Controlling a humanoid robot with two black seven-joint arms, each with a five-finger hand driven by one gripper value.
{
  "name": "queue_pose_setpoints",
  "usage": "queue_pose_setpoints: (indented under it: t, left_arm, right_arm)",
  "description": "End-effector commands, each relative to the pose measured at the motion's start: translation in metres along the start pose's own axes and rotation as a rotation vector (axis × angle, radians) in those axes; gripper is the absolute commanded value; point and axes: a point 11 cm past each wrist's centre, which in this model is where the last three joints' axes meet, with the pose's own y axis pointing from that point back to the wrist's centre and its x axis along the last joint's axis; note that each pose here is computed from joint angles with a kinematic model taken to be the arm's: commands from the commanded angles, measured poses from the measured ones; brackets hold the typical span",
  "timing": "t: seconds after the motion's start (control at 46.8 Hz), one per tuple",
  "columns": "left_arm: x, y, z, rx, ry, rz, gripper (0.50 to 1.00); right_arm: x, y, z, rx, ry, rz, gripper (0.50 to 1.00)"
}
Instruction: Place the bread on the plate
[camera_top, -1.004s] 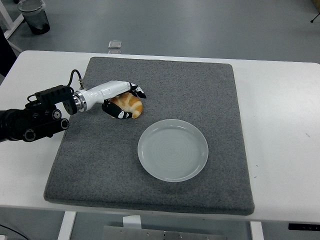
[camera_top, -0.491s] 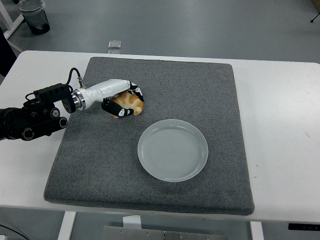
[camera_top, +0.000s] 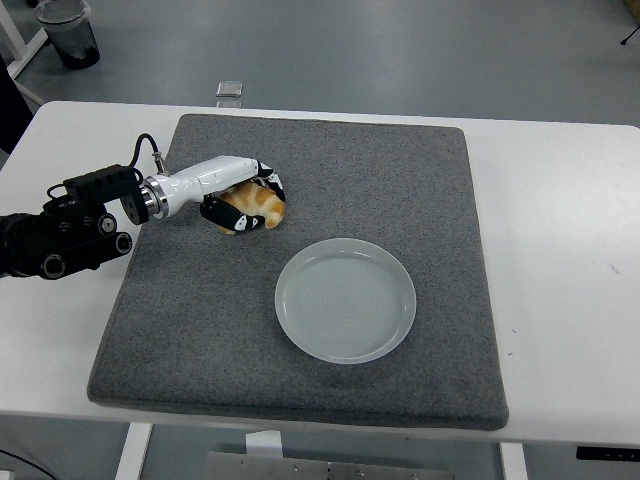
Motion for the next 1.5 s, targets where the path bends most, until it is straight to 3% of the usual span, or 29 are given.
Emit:
queue_pose_setpoints:
  t: [0.0, 0.427, 0.684, 0.919, 1.09, 1.282, 1.474]
  left_arm:
    - [0.014, 0.002, -0.001, 0.001, -0.020, 0.018, 0.500]
    - [0.129, 0.015, 0.014, -0.028, -0.189, 0.162, 0.500]
    - [0.164, 0.015, 0.032, -0.054, -0.231, 0.197, 0.500]
    - [0.170, 0.013, 0.041, -0.071, -0.239, 0.198, 0.500]
    - [0.170, 0.002, 0.065, -0.136, -0.239, 0.177, 0.500]
    - [0.145, -0.033, 0.116, -0.271, -0.228, 0.122, 0.500]
    - [0.129, -0.054, 0.164, -0.388, -0.233, 0.083, 0.500]
  right_arm:
    - [0.000, 0.000, 0.000, 0.000, 0.000, 0.000, 0.932]
    - [0.000, 0.000, 0.000, 0.000, 0.000, 0.000, 0.930]
    - [0.000, 0.000, 0.000, 0.000, 0.002, -0.001, 0.930]
    - [0.000, 0.000, 0.000, 0.000, 0.002, -0.001, 0.930]
    - [0.000, 0.000, 0.000, 0.000, 0.002, -0.001, 0.930]
    - [0.000, 0.000, 0.000, 0.000, 0.002, -0.001, 0.930]
    - [0.000, 0.000, 0.000, 0.000, 0.001, 0.000, 0.932]
